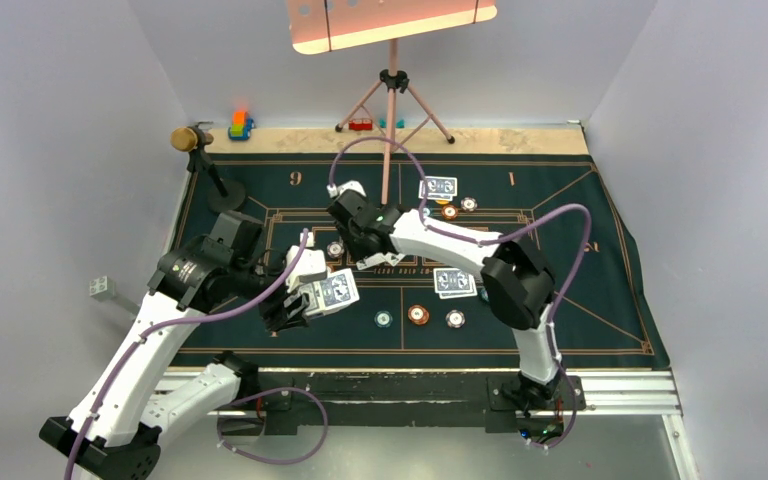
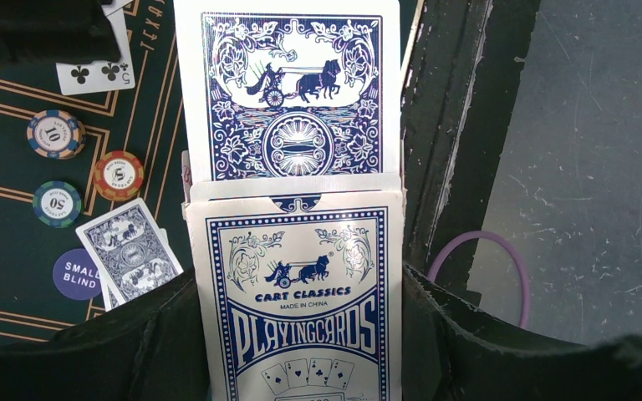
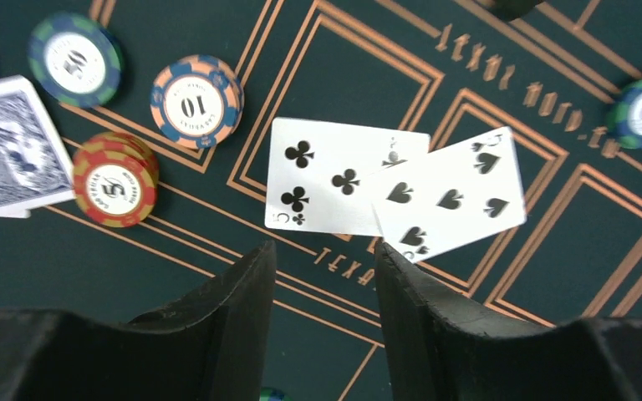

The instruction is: Distribute texas hold em gaming equipment

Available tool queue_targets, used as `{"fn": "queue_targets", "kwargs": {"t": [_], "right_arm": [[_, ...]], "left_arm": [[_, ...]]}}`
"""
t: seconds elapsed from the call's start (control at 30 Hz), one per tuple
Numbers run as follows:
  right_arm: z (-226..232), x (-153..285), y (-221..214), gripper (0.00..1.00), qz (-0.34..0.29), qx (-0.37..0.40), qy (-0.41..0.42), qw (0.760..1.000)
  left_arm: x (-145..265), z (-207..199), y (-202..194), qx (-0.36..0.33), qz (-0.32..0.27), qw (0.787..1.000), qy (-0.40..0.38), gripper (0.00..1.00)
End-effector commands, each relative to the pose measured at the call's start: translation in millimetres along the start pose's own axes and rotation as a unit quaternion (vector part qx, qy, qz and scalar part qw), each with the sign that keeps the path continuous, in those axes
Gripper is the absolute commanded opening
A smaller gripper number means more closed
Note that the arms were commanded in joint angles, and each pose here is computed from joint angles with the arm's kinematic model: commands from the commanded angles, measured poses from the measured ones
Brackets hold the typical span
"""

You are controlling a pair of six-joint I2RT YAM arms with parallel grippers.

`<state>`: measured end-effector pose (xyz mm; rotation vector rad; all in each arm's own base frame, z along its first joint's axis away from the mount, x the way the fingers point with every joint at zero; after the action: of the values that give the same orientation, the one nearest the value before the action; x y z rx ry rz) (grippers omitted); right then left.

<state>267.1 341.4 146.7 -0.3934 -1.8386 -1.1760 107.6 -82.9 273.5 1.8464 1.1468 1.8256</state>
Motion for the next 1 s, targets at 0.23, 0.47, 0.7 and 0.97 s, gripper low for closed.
{"fn": "queue_targets", "kwargs": {"t": [0.23, 0.47, 0.7, 0.97], "right_arm": [[-72.4, 131.3, 38.5, 0.76, -0.119, -0.128, 0.081, 0.981], [-90.0, 196.4, 17.9, 0.88, -0.196, -0.181, 0.273, 0.924], [-71.1, 212.4, 3.7, 0.91, -0.188, -0.184, 0.432, 0.863], [-34.8, 204.1, 7.6, 0.93, -0.16, -0.159, 0.467, 0.855]], "left_arm": [[2.8, 2.0, 10.1, -0.021, -0.031, 0.999, 0.008, 0.0], [0.3, 5.0, 12.1, -0.019, -0.031, 0.999, 0.006, 0.0], [-2.0, 9.8, 15.4, -0.016, -0.033, 0.999, 0.014, 0.0], [-6.8, 18.9, 16.8, -0.007, -0.021, 0.999, 0.028, 0.0]]}}
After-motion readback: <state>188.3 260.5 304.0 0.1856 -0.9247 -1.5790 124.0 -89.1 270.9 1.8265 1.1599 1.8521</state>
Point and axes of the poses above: each gripper's point midway between its finger pads, its own x axis back along the fingers, its own z axis along the line the jaws close on, y = z × x, the point moved 9 cm from there along x, back along the fingers, and after that the axes turned 5 degrees about x, right-handed, at the moved point
